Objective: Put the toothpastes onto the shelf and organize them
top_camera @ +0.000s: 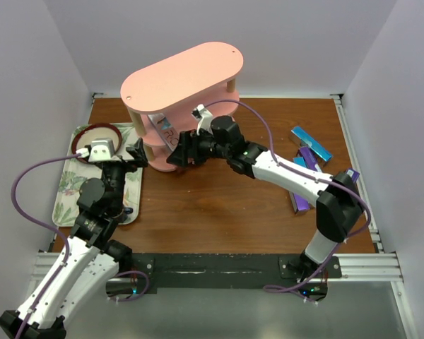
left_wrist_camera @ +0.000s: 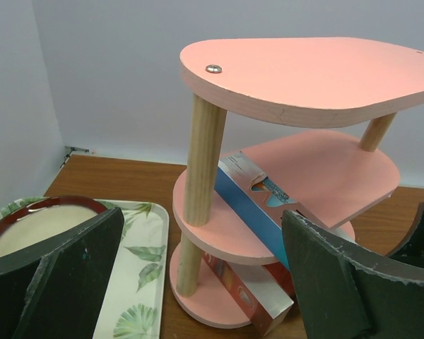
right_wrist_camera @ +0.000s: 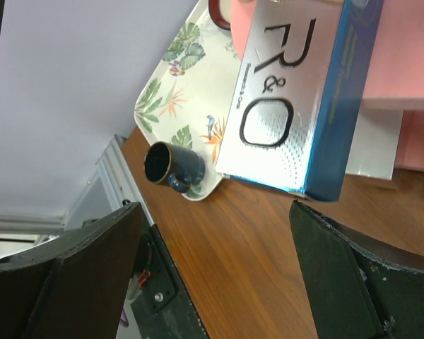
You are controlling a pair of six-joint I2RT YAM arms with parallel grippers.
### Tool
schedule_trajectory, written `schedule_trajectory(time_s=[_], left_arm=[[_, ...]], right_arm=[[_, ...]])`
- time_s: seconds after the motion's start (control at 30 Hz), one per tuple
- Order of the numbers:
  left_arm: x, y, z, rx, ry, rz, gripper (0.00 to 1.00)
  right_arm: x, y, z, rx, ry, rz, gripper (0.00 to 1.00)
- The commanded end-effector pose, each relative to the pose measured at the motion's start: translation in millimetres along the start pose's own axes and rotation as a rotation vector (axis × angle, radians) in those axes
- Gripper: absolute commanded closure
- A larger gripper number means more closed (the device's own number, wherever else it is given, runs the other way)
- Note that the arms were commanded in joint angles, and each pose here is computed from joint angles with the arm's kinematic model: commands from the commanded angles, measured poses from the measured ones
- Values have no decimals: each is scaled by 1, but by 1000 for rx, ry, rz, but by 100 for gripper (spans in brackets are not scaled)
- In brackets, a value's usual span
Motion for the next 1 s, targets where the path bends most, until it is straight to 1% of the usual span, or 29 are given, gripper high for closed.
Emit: schedule_trajectory(time_s=[0.0,0.3,0.43,0.47,0.53,0.57,0.63,0.67,0.73,0.77,0.83,0.9,0.93,0.97], left_arm=[[-3,0,-22,-66,-55,4,1],[-2,0,-21,-66,-54,-2,1],[-2,-1,-22,-69,-55,0,1],[-2,-1,-23,-70,-56,0,1],[-2,-1,-23,-70,-58,0,1],[-2,-1,-23,-72,-59,4,1],[-2,-2,-23,-72,-62,8,1],[-3,-2,-24,-73,-62,10,1],[-3,-1,-23,-71,-63,11,1],[-3,-1,-23,-71,-63,13,0],[-3,-1,-23,-71,-65,14,1],[-3,-2,-23,-69,-65,17,1],[-4,-1,-22,-66,-64,18,0],[-4,-1,-23,-67,-65,19,0]], right_arm=[[15,4,-23,-68,-33,-74,11],[14,11,-26,-63,-34,-72,11],[17,-1,-25,-51,-49,-58,11],[11,-4,-18,-23,-57,-22,11],[13,-18,-16,-15,-80,10,11],[8,-25,-6,28,-93,42,10],[1,-35,-1,37,-120,126,9],[-1,-47,5,65,-144,165,9],[-11,-59,7,68,-162,261,8],[-16,-69,14,94,-165,304,8],[-35,-84,17,101,-147,400,8],[-47,-103,19,104,-117,459,8],[-65,-113,23,107,-80,516,7],[-72,-123,23,99,-60,544,7]])
Point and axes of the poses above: each gripper's point midway between its finger pads, its own y axis out along the fingers, its own x axis along the line the jaws close on, z = x × y, the point moved 10 cm from there along -y, back along the fingers, and after that the axes turned 5 degrees about -y, right-handed, at the moved point
